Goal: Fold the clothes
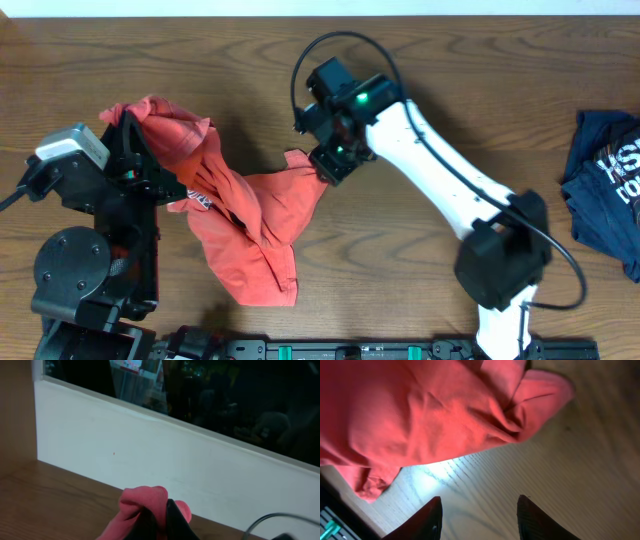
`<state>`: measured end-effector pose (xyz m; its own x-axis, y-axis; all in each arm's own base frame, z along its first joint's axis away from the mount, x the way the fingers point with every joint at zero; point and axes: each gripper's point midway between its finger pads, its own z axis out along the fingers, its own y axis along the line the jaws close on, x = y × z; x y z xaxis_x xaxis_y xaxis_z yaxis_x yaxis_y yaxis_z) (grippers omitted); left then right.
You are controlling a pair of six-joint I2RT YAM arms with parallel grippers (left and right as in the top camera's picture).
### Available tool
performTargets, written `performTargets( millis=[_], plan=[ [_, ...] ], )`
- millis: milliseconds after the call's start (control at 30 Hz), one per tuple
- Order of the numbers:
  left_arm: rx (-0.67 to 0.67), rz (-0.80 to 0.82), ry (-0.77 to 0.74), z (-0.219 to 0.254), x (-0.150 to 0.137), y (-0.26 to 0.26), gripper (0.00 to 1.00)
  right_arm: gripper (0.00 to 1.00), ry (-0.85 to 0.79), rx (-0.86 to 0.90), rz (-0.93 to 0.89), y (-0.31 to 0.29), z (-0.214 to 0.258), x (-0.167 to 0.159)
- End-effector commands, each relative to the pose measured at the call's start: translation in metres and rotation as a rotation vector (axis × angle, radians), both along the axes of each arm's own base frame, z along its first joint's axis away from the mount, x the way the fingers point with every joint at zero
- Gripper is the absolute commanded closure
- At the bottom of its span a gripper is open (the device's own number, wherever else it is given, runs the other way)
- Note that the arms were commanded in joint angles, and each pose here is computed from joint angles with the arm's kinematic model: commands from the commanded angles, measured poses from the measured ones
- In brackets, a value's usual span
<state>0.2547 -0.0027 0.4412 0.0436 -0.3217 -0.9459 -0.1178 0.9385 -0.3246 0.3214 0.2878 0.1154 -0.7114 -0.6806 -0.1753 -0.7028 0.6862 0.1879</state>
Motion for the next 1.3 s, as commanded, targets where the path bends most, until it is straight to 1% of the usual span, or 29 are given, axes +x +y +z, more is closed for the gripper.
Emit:
performTargets(
  millis=[0,133,400,633,767,833,867,900,933,967,1067,1133,1200,1267],
  plan=[
    [-0.003,0.063,-0.019,0.005,-0.004,0.012,0.94,0.53,0.053,0.006,0.025,0.013,-0.018,-0.008],
    [0.025,0.082,-0.033,0.009,-0.005,0.015,0.94,0.5,0.088,0.024,0.053,0.03,-0.032,-0.017],
    [0.033,0.087,-0.045,0.013,-0.006,0.016,0.94,0.47,0.075,-0.002,0.017,0.048,-0.067,-0.011],
    [0.071,0.1,-0.044,0.014,-0.007,0.018,0.94,0.49,0.128,-0.048,0.006,0.046,-0.1,-0.015],
    [0.072,0.1,-0.044,0.015,-0.007,0.018,0.94,0.5,0.128,-0.05,0.006,0.047,-0.106,-0.013],
    [0.072,0.1,-0.044,0.014,-0.007,0.018,0.94,0.55,0.111,-0.048,0.001,0.048,-0.106,-0.009],
    [0.072,0.1,-0.044,0.014,-0.007,0.018,0.94,0.62,0.101,-0.048,-0.012,0.049,-0.106,-0.007],
    [0.072,0.1,-0.043,0.014,-0.007,0.018,0.94,0.74,0.093,-0.049,-0.025,0.049,-0.107,-0.004],
    [0.072,0.1,-0.043,0.014,-0.007,0.018,0.94,0.92,0.084,-0.052,-0.039,0.049,-0.107,-0.002],
    [0.072,0.1,-0.042,0.014,-0.007,0.018,0.94,0.99,0.083,-0.053,-0.045,0.049,-0.107,-0.001],
    [0.077,0.099,-0.031,0.011,-0.006,0.018,0.94,0.99,0.091,-0.06,-0.049,0.047,-0.107,-0.003],
    [0.085,0.099,-0.019,0.009,-0.006,0.018,0.94,0.99,0.121,-0.063,-0.047,0.045,-0.102,-0.01],
    [0.106,0.103,-0.006,0.006,-0.006,0.019,0.94,0.99,0.156,-0.071,-0.05,0.038,-0.089,-0.02],
    [0.109,0.121,0.006,0.004,-0.007,0.022,0.94,0.99,0.198,-0.065,-0.068,0.028,-0.062,-0.029]
  ],
)
